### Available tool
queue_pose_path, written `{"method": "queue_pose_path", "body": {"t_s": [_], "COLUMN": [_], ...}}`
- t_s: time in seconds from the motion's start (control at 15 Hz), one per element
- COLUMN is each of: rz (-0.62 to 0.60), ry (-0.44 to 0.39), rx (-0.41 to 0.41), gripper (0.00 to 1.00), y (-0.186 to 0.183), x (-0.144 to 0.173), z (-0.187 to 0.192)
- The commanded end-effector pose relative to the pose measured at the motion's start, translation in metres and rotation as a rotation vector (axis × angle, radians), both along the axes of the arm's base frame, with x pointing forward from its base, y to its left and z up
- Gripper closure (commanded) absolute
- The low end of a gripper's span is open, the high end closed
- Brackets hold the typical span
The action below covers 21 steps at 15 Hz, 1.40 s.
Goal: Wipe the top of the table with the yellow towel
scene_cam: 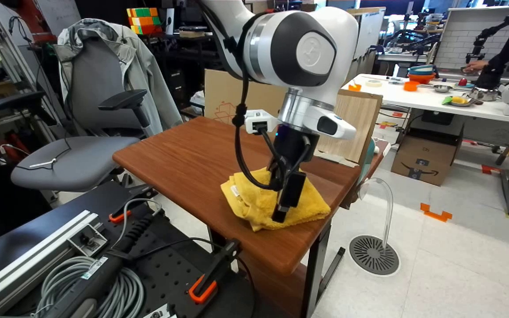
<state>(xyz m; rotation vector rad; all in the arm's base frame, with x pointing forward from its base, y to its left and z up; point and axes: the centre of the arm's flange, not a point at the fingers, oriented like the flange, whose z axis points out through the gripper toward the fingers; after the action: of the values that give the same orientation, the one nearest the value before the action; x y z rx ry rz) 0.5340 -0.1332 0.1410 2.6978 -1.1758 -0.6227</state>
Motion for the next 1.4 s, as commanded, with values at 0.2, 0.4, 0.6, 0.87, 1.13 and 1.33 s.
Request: {"method": "queue_pose_path", "body": {"t_s": [0.2, 0.4, 0.6, 0.87, 1.13, 1.33], "rz": [0.272, 0.446, 0.616, 0.777, 0.702, 0.572], "ry": [0.172, 0.186, 0.123, 0.000, -0.082, -0.150], "rx": [0.135, 0.150, 0.129, 0.047, -0.024, -0.055], "gripper": [0.00, 0.00, 0.00, 0.00, 0.00, 0.00], "y": [0.145, 0.232, 0.316, 0.378, 0.391, 0.382], "x": [-0.029, -0.040, -0.040, -0.003, 0.059, 0.111], "z": [-0.021, -0.027, -0.029, -0.042, -0.046, -0.034]}}
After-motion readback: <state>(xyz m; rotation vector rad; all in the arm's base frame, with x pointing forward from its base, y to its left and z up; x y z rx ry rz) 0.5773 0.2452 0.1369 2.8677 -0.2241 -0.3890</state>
